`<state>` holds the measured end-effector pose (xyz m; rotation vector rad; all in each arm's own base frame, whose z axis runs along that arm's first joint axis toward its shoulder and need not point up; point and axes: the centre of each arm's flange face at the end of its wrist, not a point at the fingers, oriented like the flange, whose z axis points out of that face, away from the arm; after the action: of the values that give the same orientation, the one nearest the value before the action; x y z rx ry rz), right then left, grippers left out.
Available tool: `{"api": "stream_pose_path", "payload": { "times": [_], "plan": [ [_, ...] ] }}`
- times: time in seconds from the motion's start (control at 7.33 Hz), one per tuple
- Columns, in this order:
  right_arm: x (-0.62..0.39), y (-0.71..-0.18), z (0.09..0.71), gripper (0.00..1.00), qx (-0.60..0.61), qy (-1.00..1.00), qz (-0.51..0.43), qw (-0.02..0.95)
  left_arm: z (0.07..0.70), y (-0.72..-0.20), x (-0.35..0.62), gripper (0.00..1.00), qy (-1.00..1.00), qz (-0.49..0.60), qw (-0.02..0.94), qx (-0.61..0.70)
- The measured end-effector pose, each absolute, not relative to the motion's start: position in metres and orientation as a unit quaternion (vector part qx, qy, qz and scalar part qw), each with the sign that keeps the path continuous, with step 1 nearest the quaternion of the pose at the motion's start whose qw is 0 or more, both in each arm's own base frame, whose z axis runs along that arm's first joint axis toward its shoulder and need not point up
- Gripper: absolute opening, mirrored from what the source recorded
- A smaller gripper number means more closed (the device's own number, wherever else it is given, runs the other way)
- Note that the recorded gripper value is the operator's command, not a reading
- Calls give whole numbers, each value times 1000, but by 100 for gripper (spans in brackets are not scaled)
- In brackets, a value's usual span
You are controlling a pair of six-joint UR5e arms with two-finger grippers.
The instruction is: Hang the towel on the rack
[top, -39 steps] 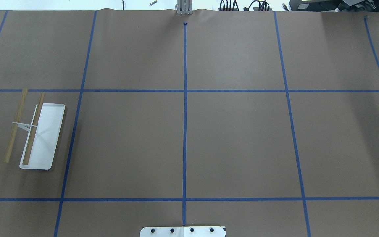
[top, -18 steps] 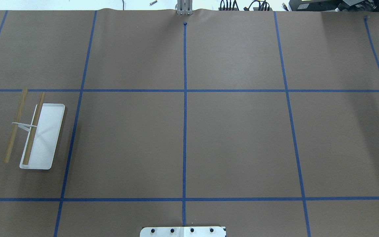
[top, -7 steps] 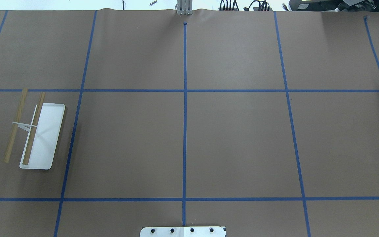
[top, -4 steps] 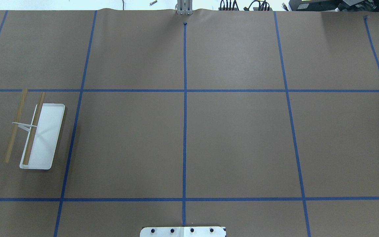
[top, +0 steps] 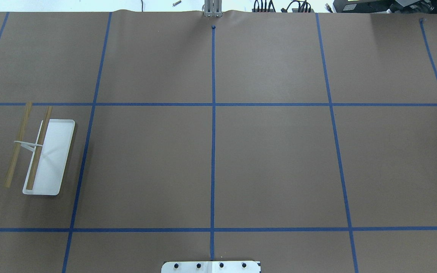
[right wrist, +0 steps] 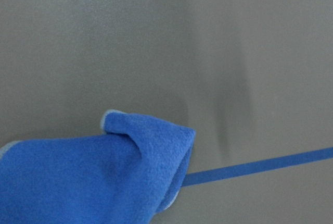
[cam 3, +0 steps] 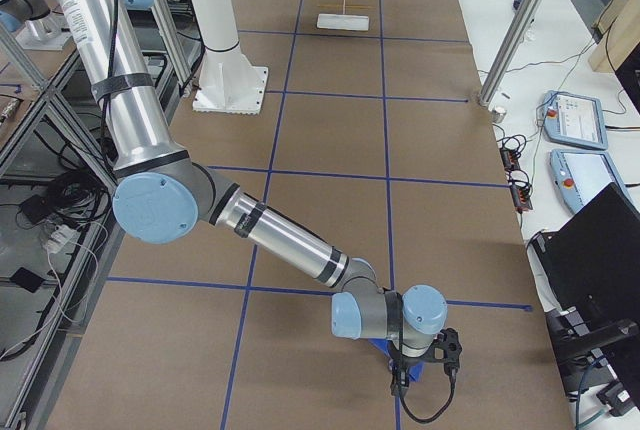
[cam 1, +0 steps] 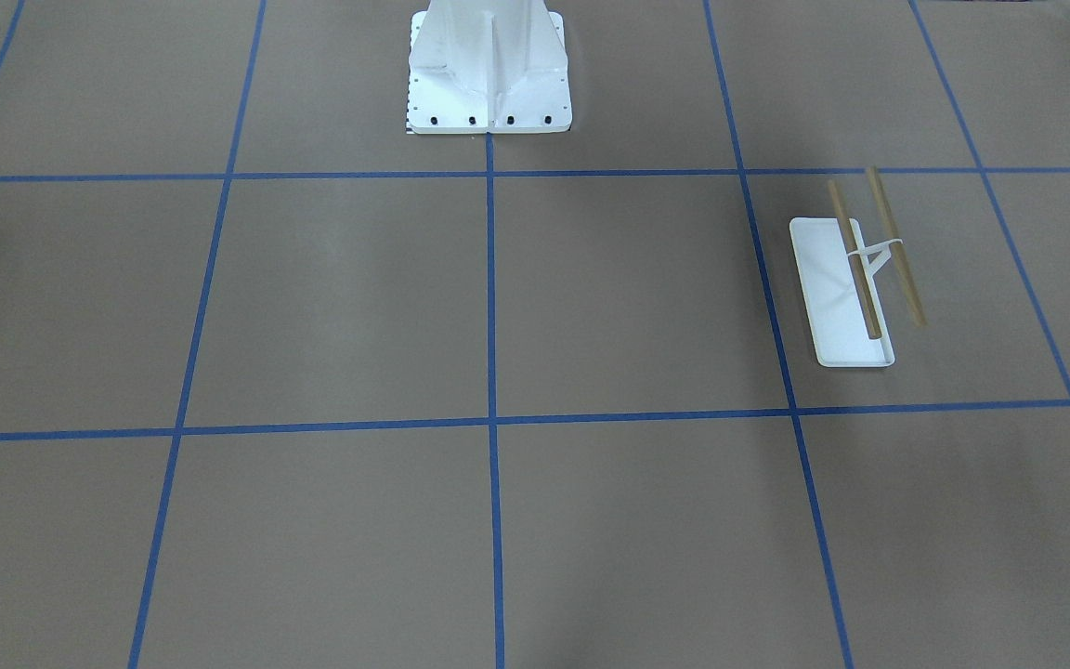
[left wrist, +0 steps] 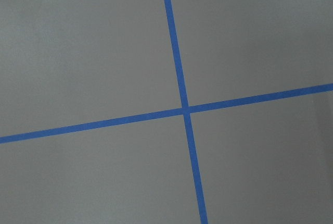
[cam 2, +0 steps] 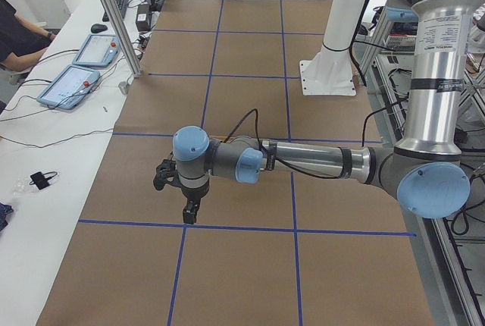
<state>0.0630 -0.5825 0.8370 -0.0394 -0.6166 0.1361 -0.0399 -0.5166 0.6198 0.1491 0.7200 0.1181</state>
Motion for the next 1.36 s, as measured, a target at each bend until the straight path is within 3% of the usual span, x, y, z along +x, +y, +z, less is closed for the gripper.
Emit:
{"api": "stream_pose_path", "payload": {
  "times": [0.68, 1.09, 1.23, 1.36],
  "plan": [
    [38, -610, 815, 100, -17, -304, 75, 950, 636, -527, -39, 98, 351, 59, 931, 74],
    [36, -599, 832, 99, -28, -300, 78, 950, 640, -532, -38, 98, 351, 60, 931, 78],
    [36, -594, 842, 83, -30, -298, 79, 951, 640, -533, -38, 98, 351, 60, 931, 79],
    [36, -591, 848, 39, -30, -296, 79, 952, 639, -533, -38, 98, 351, 61, 931, 80]
  ]
}}
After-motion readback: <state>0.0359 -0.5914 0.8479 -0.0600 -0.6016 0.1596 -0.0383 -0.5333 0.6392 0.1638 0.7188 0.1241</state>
